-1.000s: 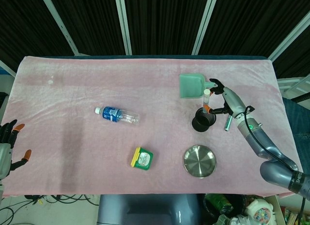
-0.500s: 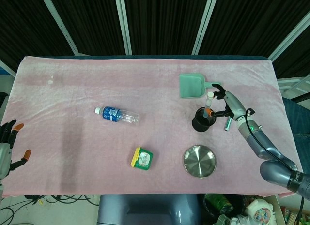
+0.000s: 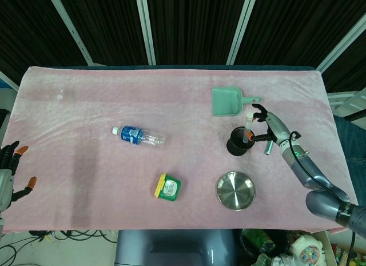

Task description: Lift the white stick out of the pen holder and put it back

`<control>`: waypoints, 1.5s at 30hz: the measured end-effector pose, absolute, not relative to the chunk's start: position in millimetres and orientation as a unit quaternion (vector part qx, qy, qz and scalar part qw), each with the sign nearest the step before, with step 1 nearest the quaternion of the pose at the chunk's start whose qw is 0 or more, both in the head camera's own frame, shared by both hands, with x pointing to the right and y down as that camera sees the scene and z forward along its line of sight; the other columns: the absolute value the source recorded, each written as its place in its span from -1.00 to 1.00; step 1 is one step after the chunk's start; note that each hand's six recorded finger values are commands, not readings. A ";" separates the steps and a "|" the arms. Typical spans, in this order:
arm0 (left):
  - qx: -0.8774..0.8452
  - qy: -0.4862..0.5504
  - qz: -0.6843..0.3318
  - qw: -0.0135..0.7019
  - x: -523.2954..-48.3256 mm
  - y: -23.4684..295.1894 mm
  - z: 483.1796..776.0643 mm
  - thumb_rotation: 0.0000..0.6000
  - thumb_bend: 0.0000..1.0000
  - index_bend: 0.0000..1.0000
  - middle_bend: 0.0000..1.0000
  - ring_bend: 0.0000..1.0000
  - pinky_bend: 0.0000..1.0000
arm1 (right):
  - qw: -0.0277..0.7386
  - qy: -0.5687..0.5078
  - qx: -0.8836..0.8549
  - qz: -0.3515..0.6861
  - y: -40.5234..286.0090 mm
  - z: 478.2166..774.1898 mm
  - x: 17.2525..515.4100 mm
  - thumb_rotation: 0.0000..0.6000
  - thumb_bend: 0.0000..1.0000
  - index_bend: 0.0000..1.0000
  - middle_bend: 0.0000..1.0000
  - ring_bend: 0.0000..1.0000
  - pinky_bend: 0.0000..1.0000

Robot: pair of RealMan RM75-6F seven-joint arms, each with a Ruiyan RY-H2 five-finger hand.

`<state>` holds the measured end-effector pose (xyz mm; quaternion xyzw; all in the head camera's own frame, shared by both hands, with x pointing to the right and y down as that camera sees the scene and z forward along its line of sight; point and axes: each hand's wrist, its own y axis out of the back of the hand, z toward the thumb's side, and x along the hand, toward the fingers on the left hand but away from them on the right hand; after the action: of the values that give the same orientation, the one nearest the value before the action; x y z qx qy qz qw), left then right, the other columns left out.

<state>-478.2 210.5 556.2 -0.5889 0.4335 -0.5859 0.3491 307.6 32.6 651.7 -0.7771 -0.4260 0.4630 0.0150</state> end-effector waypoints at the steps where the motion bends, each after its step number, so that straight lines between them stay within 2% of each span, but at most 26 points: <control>1: -0.589 0.434 -0.586 0.349 -478.3 210.5 556.1 1.00 -0.35 -0.76 -0.96 -1.00 -1.00 | 0.014 -0.425 -0.777 0.464 33.3 653.4 307.5 1.00 -0.23 0.27 -0.89 -0.60 -0.59; 30: -0.590 0.432 -0.586 0.349 -477.7 210.6 556.6 1.00 -0.35 -0.76 -0.96 -1.00 -1.00 | -0.003 -0.387 -0.777 0.496 51.9 696.5 304.6 1.00 -0.28 0.26 -0.89 -0.62 -0.59; 35: -0.589 0.432 -0.587 0.348 -478.1 210.4 556.7 1.00 -0.35 -0.76 -0.96 -1.00 -1.00 | -0.005 -0.377 -0.779 0.500 55.2 702.1 300.7 1.00 -0.29 0.13 -0.90 -0.64 -0.59; 45: -0.590 0.430 -0.589 0.347 -478.1 210.7 557.3 1.00 -0.35 -0.76 -0.96 -1.00 -1.00 | 0.000 -0.368 -0.780 0.506 56.6 706.3 297.9 1.00 -0.30 -0.01 -0.91 -0.67 -0.59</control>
<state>-478.1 210.7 557.3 -0.5896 0.4303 -0.5887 0.3474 297.9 56.6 706.3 -0.7800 -0.3678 0.5063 0.0000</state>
